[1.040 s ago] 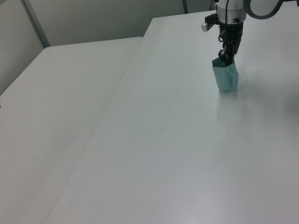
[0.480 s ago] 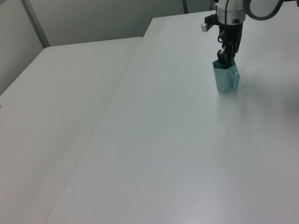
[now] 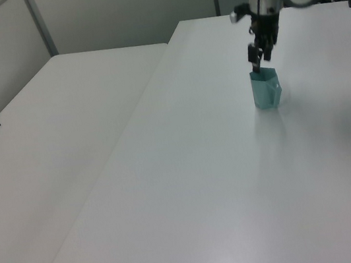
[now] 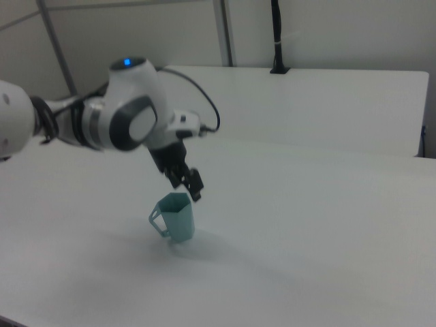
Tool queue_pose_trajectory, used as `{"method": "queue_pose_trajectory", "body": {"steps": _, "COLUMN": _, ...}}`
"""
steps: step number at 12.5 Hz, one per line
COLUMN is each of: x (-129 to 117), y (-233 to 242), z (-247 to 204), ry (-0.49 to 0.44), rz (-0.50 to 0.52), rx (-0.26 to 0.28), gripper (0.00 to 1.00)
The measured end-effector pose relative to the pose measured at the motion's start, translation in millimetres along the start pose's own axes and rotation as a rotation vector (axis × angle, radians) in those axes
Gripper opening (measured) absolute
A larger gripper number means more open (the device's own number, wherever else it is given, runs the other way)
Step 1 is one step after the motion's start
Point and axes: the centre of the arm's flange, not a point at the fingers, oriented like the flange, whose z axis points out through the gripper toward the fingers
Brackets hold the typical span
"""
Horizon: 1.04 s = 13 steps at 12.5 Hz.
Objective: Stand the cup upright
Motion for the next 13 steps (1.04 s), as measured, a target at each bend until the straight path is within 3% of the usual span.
{"method": "queue_pose_trajectory", "body": {"steps": 2, "x": 26, "y": -2, "z": -74, "ry": 0.029, "rz": 0.010, "rx": 0.007, "gripper": 1.00}}
{"method": "queue_pose_trajectory", "body": {"steps": 3, "x": 35, "y": -2, "z": -114, "ry": 0.043, "rz": 0.014, "rx": 0.010, "gripper": 1.00}}
{"method": "queue_pose_trajectory", "body": {"steps": 5, "x": 37, "y": 7, "z": -154, "ry": 0.007, "rz": -0.085, "rx": -0.005, "gripper": 1.00}}
{"method": "queue_pose_trajectory", "body": {"steps": 9, "x": 29, "y": 38, "z": -161, "ry": -0.106, "rz": -0.199, "rx": -0.030, "gripper": 1.00}}
{"method": "queue_pose_trajectory", "body": {"steps": 13, "x": 21, "y": 43, "z": -166, "ry": -0.148, "rz": -0.218, "rx": -0.023, "gripper": 1.00}}
